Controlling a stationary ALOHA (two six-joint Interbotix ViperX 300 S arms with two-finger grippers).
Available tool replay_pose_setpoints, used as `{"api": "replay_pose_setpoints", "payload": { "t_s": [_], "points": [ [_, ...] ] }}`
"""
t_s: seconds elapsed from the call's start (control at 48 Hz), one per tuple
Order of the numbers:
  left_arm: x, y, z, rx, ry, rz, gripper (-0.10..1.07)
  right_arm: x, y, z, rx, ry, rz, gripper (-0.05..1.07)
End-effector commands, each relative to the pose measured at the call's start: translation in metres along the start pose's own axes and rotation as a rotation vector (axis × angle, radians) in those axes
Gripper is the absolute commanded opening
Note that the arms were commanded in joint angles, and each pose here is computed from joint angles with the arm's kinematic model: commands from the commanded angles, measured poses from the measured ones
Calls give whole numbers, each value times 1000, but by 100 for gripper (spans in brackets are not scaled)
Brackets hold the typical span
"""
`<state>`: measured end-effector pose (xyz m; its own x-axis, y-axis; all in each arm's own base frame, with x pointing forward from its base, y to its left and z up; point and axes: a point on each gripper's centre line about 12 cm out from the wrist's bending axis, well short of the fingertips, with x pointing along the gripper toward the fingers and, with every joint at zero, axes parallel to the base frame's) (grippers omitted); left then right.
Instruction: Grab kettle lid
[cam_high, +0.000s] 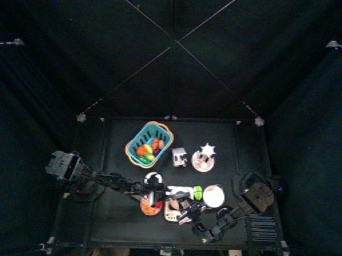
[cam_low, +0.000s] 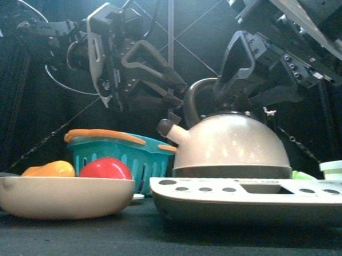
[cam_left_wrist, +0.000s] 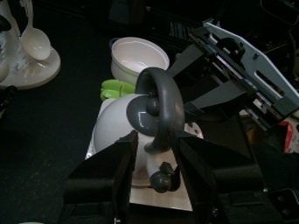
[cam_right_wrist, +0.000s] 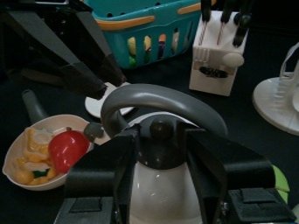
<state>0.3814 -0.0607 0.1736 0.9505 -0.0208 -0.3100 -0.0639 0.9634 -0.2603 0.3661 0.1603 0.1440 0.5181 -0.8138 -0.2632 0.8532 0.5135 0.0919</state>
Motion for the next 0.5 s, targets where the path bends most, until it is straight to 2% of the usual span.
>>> {"api": "replay_pose_setpoints", "payload": {
  "t_s": [0.0,0.312,0.479],
  "points": [
    [2,-4,11,-4,-35,-9,75,2,5,11,43,-5,-11,76],
    [2,-3,11,-4,-32,-8,75,7,6,6,39,-7,-30,75],
    [2,-3,10,-5,-28,-7,75,5,5,7,40,-11,-43,68]
  ]
}}
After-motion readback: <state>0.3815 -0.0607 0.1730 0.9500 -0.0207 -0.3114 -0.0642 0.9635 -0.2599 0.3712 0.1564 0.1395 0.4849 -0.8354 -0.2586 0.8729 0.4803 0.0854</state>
